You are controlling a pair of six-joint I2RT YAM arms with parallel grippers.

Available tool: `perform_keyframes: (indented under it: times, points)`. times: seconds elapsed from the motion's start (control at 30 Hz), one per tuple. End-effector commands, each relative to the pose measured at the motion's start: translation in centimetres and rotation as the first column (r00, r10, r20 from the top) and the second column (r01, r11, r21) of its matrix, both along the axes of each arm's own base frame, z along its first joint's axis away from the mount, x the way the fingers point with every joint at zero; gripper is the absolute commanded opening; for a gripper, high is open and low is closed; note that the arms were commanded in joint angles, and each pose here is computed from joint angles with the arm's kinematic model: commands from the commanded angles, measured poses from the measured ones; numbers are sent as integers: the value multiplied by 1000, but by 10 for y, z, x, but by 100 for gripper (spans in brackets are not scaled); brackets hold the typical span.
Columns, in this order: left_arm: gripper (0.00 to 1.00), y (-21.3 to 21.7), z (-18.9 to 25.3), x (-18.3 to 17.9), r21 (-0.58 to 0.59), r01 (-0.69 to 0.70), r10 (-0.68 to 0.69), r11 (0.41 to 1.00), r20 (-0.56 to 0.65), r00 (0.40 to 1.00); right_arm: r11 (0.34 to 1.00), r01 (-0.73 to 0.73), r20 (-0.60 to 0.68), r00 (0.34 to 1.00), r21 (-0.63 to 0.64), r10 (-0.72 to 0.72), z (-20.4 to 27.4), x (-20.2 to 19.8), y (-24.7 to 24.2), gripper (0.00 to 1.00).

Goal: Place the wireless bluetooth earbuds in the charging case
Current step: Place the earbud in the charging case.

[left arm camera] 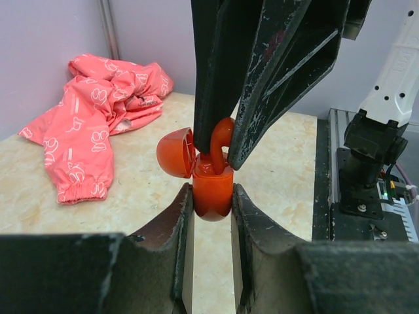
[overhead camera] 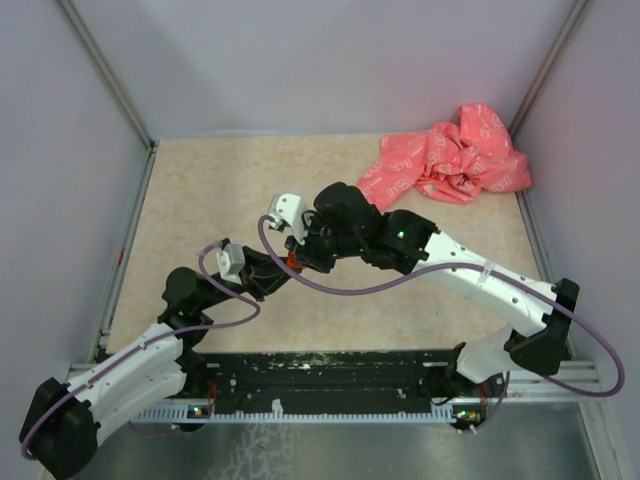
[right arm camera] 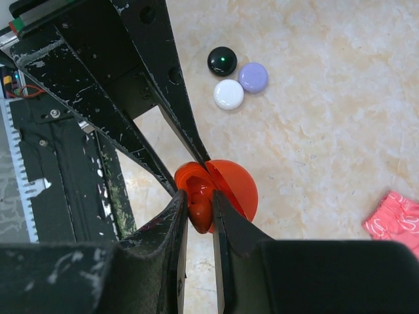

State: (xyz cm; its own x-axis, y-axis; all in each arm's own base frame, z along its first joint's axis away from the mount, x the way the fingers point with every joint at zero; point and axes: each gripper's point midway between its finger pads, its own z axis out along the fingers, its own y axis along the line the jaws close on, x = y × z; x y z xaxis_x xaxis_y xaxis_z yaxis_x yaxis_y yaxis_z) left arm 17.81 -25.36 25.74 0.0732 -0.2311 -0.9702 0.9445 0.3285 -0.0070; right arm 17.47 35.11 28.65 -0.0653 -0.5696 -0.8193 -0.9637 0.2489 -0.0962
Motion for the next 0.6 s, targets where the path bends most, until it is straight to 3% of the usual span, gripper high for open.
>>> perform_keyframes:
  times: [0.0,0.57]
  points:
    - [0,3,19,-4,-53,-3,6,999,60,998,1000,-3,0,1000,17,3,13,-4,6,17]
    - [0,10,29,-3,-159,-32,40,987,47,998,989,145,-56,988,2,-144,8,9,12,24]
